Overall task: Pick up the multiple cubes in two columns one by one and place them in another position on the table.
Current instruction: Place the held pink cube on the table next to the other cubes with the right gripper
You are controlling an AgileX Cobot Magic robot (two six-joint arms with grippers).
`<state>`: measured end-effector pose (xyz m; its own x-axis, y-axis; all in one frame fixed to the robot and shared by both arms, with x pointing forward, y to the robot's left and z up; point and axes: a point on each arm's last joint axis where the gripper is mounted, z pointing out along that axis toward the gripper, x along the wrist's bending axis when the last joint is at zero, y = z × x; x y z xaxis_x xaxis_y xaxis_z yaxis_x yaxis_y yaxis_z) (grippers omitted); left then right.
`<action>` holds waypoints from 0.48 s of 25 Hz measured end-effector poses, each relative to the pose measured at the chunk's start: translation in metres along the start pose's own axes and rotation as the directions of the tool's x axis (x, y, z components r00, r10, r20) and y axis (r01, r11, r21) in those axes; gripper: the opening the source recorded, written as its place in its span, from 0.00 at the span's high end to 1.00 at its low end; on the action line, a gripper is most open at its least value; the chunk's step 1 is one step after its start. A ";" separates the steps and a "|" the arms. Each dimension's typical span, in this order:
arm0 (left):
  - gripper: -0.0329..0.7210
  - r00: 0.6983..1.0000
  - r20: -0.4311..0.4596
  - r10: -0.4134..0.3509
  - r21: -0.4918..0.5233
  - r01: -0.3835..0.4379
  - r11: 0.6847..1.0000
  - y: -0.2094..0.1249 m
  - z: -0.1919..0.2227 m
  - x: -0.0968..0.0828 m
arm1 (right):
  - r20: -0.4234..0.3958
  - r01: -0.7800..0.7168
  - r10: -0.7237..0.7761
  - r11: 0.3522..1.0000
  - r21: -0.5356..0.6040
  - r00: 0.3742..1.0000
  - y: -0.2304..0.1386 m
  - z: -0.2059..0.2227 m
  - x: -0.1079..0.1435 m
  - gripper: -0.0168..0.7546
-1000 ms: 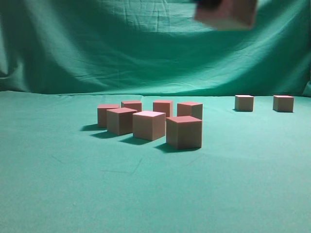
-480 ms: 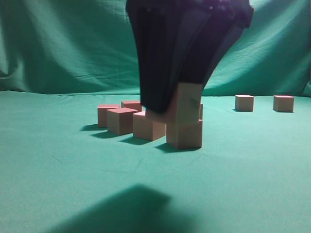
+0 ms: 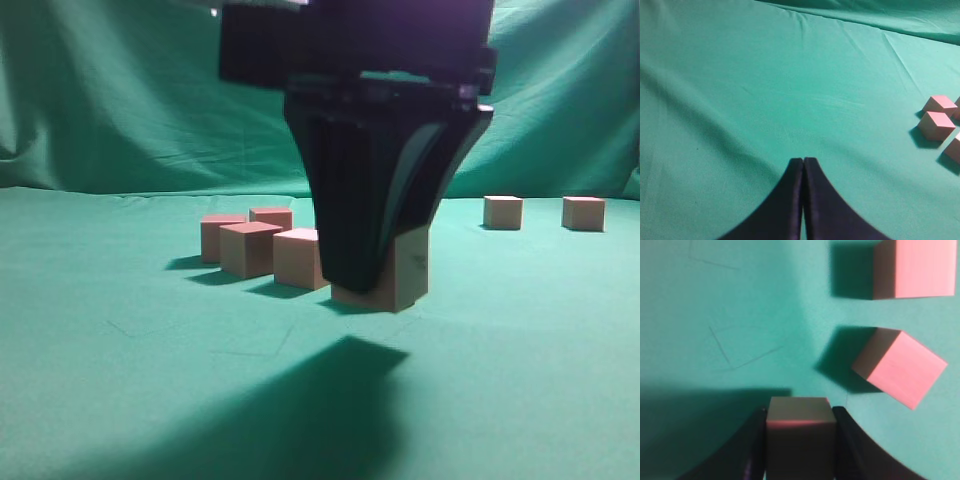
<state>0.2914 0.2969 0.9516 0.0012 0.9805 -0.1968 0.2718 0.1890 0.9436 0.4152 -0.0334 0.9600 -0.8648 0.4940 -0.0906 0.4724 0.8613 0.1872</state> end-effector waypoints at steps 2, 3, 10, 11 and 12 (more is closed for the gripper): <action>0.96 1.000 0.000 0.000 0.000 0.000 1.000 0.000 0.000 0.000 | 0.006 0.004 -0.005 1.000 0.011 1.000 0.000 0.004 0.000 0.64; 0.96 1.000 0.000 0.000 0.000 0.000 1.000 0.000 0.000 0.000 | 0.009 0.006 -0.006 1.000 0.015 1.000 0.000 0.006 0.000 0.64; 0.96 1.000 0.000 0.000 0.000 0.000 1.000 0.000 0.000 0.000 | 0.019 0.019 -0.019 1.000 0.023 1.000 0.002 0.018 -0.001 0.64; 0.96 1.000 0.000 0.000 0.000 0.000 1.000 0.000 0.000 0.000 | 0.019 0.019 -0.019 1.000 0.025 1.000 0.002 0.018 -0.001 0.64; 0.96 1.000 0.000 0.000 0.000 0.000 1.000 0.000 0.000 0.000 | 0.020 0.020 -0.021 0.999 0.025 1.000 0.002 0.018 -0.001 0.64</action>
<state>0.2914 0.2969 0.9516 0.0012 0.9805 -0.1968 0.2718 0.1890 0.9436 0.4200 -0.0296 0.9427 -0.8708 0.4782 -0.1141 0.4588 0.8738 0.1609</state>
